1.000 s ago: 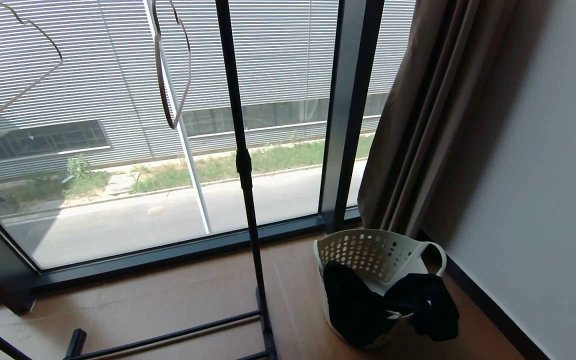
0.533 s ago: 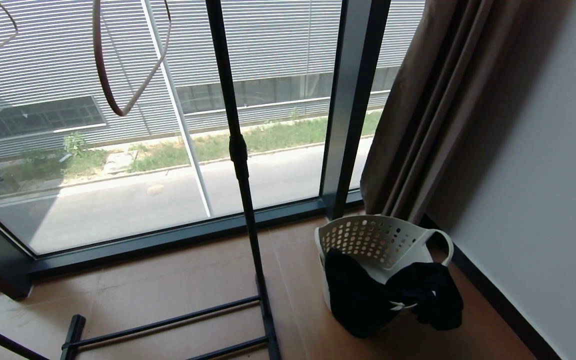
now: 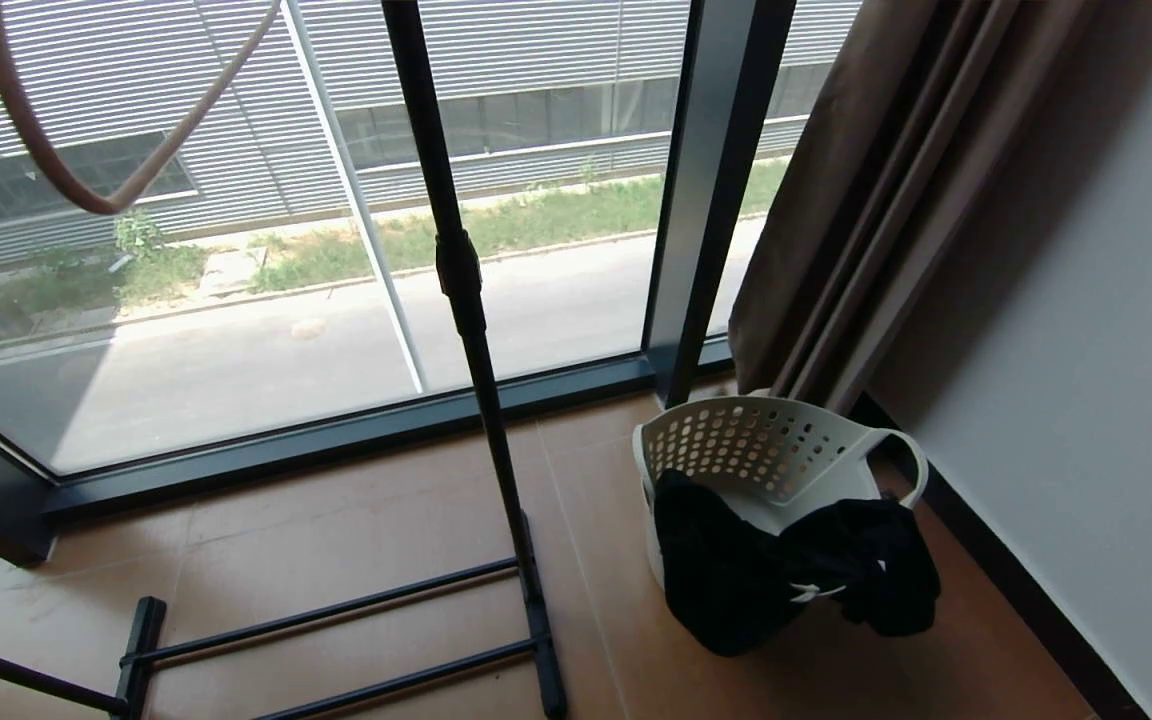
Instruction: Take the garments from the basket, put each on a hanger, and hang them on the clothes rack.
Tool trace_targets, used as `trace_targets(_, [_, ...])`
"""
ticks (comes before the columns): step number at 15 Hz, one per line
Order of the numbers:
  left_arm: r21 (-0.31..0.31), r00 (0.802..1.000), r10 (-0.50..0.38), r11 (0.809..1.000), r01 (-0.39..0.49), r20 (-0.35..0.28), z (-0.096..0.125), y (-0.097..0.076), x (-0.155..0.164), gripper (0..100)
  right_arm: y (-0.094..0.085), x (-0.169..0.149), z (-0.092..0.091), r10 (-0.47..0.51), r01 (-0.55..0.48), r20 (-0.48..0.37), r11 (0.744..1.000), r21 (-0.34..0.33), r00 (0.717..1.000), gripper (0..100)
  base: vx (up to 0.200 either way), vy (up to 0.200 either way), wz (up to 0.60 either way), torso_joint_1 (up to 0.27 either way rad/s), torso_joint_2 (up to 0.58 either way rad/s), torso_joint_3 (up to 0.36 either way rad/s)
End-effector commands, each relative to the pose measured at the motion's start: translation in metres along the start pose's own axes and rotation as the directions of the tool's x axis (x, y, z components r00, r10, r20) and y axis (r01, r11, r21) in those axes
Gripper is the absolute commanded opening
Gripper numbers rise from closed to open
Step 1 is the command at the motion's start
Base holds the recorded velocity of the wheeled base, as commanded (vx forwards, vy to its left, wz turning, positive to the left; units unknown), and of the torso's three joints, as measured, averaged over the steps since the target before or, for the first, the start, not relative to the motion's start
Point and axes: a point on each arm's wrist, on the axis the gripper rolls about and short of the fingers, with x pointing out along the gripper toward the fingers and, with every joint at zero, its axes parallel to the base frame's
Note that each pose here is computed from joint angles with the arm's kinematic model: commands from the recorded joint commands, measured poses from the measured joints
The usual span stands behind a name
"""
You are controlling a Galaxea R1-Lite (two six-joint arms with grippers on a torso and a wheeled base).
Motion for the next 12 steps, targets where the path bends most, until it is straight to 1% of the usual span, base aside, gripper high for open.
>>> trace_targets(1, [0.001,1.000,0.000,1.000,0.000,0.001,0.0001,0.0000,-0.0001,100,0.0000,0.0000,0.0001,-0.002,0.002,0.001,1.000,0.005,1.000,100,0.000,0.000,0.00,0.002,0.01,-0.198])
trace_targets(4, [0.001,1.000,0.000,1.000,0.000,0.001,0.0001,0.0000,-0.0001,100,0.0000,0.0000,0.0000,0.001,-0.001,0.000,1.000,-0.004,1.000,100,0.000,0.000,0.00,0.001,0.01,-0.198])
trace_targets(7, [0.000,1.000,-0.003,1.000,0.003,-0.012,0.0005,0.0001,0.0009,100,0.0000,0.0000,0.0000,0.003,-0.003,0.000,1.000,-0.006,1.000,100,0.000,0.000,0.00,0.006,0.00,-0.204])
trace_targets(12, [0.002,1.000,-0.008,1.000,0.008,-0.008,0.0004,0.0002,0.0006,100,0.0000,-0.0001,0.0001,0.000,0.000,0.003,1.000,-0.004,1.000,100,0.000,0.000,0.00,0.003,0.00,-0.198])
